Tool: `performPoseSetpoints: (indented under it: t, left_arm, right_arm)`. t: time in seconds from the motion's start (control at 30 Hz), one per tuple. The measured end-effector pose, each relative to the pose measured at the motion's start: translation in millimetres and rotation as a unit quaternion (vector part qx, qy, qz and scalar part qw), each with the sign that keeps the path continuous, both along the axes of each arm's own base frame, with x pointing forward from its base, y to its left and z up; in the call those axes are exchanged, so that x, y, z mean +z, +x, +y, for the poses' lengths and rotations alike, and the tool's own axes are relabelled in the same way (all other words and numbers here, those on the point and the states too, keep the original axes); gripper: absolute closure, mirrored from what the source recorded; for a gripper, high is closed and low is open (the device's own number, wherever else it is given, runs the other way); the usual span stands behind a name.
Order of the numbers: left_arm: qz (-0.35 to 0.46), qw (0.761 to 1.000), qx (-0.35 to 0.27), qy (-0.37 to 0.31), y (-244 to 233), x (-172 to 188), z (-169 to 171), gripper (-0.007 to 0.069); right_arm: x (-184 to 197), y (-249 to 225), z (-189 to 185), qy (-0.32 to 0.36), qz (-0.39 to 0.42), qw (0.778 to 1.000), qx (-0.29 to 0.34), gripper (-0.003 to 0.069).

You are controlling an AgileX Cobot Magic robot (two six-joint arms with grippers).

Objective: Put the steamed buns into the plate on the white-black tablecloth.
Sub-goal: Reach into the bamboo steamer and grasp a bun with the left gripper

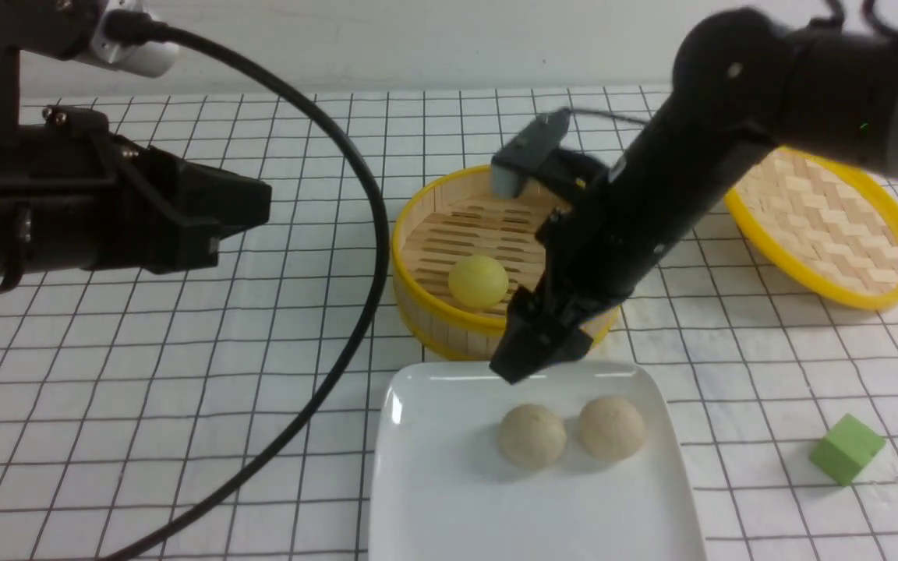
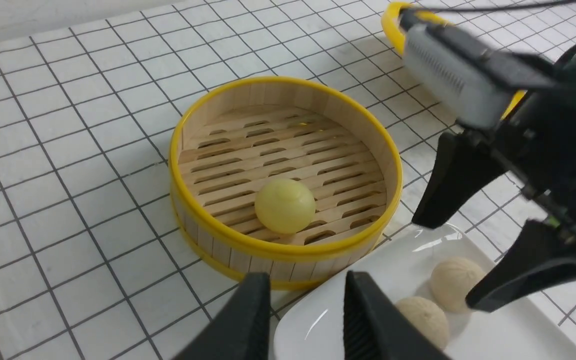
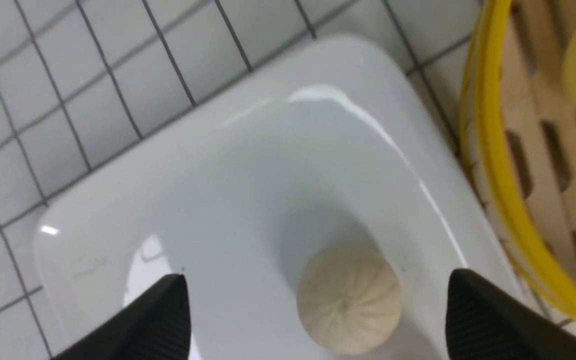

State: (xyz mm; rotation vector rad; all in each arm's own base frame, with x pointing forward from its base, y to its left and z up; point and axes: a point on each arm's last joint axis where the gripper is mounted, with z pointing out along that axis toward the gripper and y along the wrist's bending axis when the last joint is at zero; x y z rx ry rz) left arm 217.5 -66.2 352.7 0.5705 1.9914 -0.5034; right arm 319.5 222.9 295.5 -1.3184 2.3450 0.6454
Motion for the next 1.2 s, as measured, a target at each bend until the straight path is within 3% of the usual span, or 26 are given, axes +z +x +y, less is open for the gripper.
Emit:
performPoseSetpoints:
  t: [0.2,0.3,0.47,0.63,0.77,0.93,1.2]
  left_arm:
    - [0.028,1.0,-0.012,0.002,6,-10,-2,0.0383]
    - [0.083,0.996,-0.034,0.0,18,-29,-7,0.0383]
    - [0.106,0.992,-0.06,-0.023,41,-50,-14,0.0383]
    - [0.092,0.989,-0.104,-0.054,65,-52,-24,0.0383]
    - [0.103,0.984,-0.136,-0.06,91,-51,-31,0.0378]
    - [0.116,0.974,-0.192,0.024,127,-55,-63,0.0356]
    - [0.064,0.968,-0.189,0.15,171,-88,-123,0.0354]
  right_arm:
    - [75,-27,-21,0.013,-0.096,0.995,0.002,0.012]
    - [117,-56,-49,-0.009,-0.16,0.987,-0.034,0.0171]
    - [162,-101,-83,-0.001,-0.202,0.974,-0.102,0.0182]
    - [193,-149,-110,0.033,-0.231,0.964,-0.123,0.0182]
    - [203,-171,-122,0.046,-0.239,0.961,-0.13,0.0183]
    - [206,-176,-125,0.053,-0.24,0.96,-0.136,0.0183]
    - [180,-167,-120,0.028,-0.197,0.97,-0.14,0.0183]
